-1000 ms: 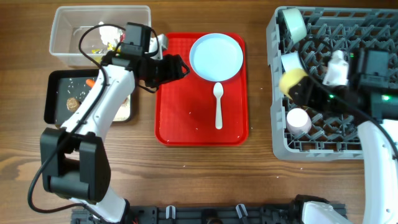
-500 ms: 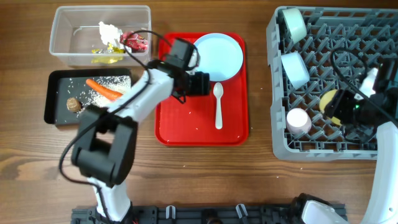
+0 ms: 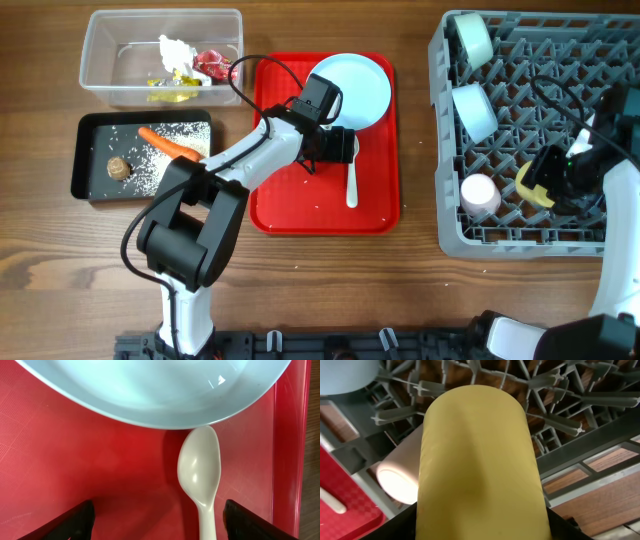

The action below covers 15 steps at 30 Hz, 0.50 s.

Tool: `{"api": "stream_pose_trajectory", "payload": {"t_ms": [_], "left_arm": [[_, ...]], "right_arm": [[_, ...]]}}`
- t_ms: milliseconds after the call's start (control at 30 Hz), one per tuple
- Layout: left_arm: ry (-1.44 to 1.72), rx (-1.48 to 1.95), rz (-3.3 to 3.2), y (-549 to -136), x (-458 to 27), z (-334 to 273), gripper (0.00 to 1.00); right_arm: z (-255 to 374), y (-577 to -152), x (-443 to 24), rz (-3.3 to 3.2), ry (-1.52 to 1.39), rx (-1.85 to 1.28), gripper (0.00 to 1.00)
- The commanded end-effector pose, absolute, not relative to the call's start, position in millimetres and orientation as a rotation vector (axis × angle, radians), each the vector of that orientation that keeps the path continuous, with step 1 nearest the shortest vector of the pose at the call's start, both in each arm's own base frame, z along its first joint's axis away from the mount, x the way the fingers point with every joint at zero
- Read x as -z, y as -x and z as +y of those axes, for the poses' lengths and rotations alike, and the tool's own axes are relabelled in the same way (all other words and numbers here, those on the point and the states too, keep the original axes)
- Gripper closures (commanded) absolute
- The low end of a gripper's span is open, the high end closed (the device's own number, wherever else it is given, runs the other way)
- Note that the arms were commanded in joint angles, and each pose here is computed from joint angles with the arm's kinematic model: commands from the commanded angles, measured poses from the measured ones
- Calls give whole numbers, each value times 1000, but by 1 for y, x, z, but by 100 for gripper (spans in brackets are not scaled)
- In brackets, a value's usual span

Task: Sort waste into correct bins and load items into the dishwasher rack
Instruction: 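Hand the yellow cup from the left gripper to the right gripper, then lower the yellow cup into the dish rack and open the right gripper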

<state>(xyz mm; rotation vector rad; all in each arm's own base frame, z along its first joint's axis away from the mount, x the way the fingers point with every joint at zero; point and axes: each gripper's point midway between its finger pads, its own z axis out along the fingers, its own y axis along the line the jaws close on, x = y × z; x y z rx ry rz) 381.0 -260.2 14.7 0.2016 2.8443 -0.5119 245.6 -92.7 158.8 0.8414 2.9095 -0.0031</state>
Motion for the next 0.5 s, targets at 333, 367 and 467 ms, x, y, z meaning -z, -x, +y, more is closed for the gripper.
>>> {"api": "stream_pose_trajectory", "payload": {"t_ms": [333, 367, 467], "left_arm": [[-200, 433, 2914, -372, 16, -251, 19], [-200, 432, 2915, -372, 16, -251, 19], [-200, 432, 2915, -372, 16, -251, 19]], "right_arm": [[-109, -264, -132, 2949, -912, 64, 39], [-110, -266, -130, 2947, -922, 64, 38], [-112, -269, -126, 2950, -925, 64, 30]]}}
